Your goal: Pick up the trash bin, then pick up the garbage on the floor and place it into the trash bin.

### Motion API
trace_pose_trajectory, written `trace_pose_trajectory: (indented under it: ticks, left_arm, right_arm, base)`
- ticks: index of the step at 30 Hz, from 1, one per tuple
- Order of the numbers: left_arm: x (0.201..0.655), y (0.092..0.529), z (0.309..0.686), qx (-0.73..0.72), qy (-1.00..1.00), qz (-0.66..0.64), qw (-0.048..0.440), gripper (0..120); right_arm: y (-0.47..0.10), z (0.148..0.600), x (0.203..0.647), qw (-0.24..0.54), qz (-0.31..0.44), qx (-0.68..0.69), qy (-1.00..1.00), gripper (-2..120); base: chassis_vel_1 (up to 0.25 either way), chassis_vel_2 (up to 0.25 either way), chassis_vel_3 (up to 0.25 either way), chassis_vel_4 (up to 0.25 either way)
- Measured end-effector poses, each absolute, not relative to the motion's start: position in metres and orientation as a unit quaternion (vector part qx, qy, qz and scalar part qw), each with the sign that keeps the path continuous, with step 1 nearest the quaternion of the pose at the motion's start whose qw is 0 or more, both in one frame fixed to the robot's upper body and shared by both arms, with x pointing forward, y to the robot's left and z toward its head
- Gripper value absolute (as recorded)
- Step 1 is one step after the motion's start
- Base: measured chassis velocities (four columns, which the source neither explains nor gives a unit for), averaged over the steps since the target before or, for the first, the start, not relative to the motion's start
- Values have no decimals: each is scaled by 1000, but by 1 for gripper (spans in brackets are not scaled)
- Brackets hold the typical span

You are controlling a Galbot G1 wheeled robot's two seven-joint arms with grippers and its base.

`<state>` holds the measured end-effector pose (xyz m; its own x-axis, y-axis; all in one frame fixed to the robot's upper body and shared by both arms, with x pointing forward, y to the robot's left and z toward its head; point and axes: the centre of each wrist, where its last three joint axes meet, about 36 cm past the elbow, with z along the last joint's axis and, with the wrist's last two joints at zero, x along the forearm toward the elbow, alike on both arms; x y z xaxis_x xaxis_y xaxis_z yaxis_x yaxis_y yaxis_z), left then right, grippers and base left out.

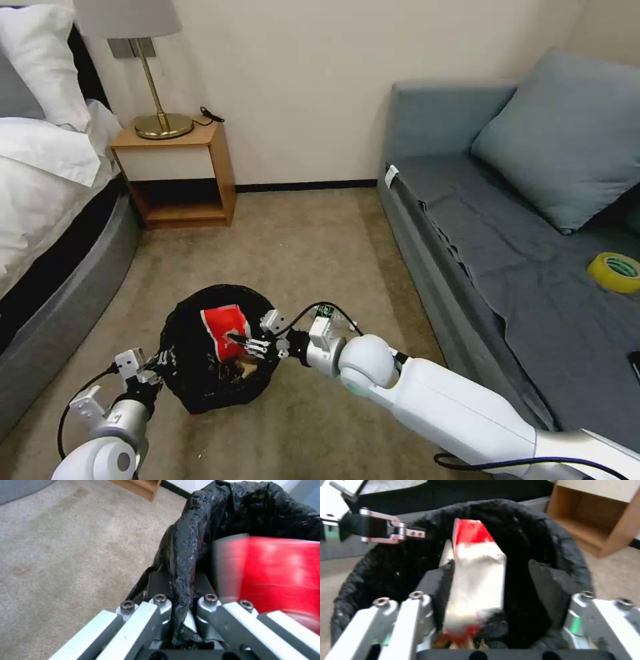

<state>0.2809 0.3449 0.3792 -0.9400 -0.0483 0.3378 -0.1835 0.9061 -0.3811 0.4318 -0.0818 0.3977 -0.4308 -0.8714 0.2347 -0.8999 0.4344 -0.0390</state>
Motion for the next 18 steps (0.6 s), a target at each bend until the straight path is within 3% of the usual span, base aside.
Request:
trace_pose_trajectory:
  ticks: [10,18]
  left_arm:
    - [281,346,384,59,-965,203,157,4]
    - [285,348,383,54,-966,196,160,4]
  right_arm:
    - [-117,390,402,37,97,413,-905,98]
    - [-153,382,372,4,131,305,-943,100]
  base:
    - [0,0,0,0]
    - [0,0,0,0]
